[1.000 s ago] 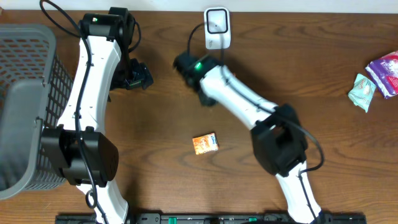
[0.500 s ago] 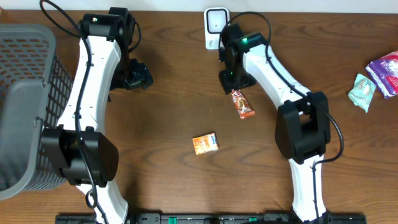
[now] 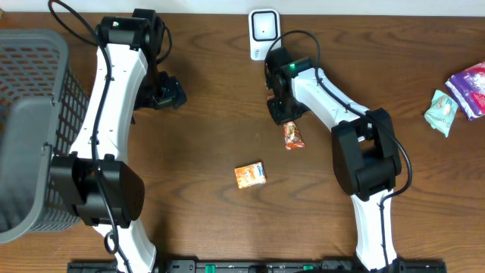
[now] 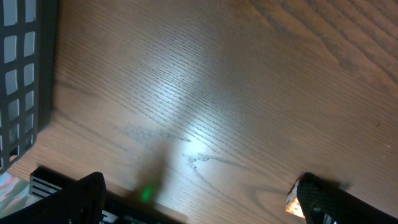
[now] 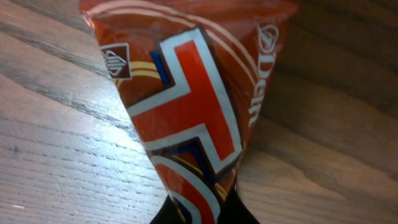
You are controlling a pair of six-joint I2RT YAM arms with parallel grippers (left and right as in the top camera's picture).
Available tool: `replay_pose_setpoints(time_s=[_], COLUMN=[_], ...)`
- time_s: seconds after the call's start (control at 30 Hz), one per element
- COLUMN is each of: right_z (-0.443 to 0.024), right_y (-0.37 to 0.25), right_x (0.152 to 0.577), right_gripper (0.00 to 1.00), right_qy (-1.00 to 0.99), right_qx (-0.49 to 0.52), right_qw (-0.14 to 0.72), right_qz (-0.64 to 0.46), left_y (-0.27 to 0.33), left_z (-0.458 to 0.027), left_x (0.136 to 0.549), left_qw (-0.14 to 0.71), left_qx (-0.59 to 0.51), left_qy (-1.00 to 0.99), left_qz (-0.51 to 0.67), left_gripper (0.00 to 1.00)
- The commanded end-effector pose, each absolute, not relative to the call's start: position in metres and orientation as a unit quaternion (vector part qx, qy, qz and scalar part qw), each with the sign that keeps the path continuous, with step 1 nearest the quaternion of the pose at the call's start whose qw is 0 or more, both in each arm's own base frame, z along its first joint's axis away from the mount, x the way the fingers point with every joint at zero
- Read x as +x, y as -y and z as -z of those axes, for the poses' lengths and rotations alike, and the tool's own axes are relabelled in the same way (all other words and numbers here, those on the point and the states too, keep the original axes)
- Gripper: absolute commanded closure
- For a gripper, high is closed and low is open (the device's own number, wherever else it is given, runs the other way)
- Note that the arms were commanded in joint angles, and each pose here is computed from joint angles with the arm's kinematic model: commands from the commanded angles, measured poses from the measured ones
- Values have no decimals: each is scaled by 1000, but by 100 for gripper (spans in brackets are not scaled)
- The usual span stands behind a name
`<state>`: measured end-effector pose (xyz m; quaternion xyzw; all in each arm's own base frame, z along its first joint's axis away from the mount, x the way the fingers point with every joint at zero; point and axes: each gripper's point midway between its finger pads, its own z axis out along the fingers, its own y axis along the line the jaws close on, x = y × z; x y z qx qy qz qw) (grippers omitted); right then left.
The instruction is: Scan the item barcode
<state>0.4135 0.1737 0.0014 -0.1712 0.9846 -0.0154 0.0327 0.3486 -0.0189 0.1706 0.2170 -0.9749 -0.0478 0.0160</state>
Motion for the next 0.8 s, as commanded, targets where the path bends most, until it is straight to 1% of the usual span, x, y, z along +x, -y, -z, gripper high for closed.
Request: replay_pose_setpoints(time_s=[0.0, 0.07, 0.2, 0.33, 0.47, 0.6, 0.77], right_z=[-11, -21, -61, -117, -157, -172, -180], right_y=[-176, -183, -209, -227, -242, -246, -252], right_x=[422, 430, 459, 499, 534, 560, 582], right_gripper=[99, 99, 99, 99, 99, 99, 99], right_qy=[-988, -989, -982, -968, -945, -927, -907], right_qx=[-146, -137, -136, -109, -82, -32, -13], right_qw=[50, 65, 119, 207, 291, 346, 388], right_qz=[16, 2, -54, -88, -122, -140, -162], left_y=[16, 16, 16, 16, 16, 16, 16], left_z=[-167, -167, -167, -167, -167, -167, -167], left_x=[348, 348, 348, 348, 348, 348, 348], left_qw=[22, 22, 22, 22, 22, 22, 22], left_qx=[219, 219, 219, 219, 219, 219, 219], left_qy=[974, 974, 974, 974, 974, 974, 974], left_qz=[55, 55, 55, 55, 55, 55, 54], left_gripper=[2, 2, 2, 2, 2, 2, 2])
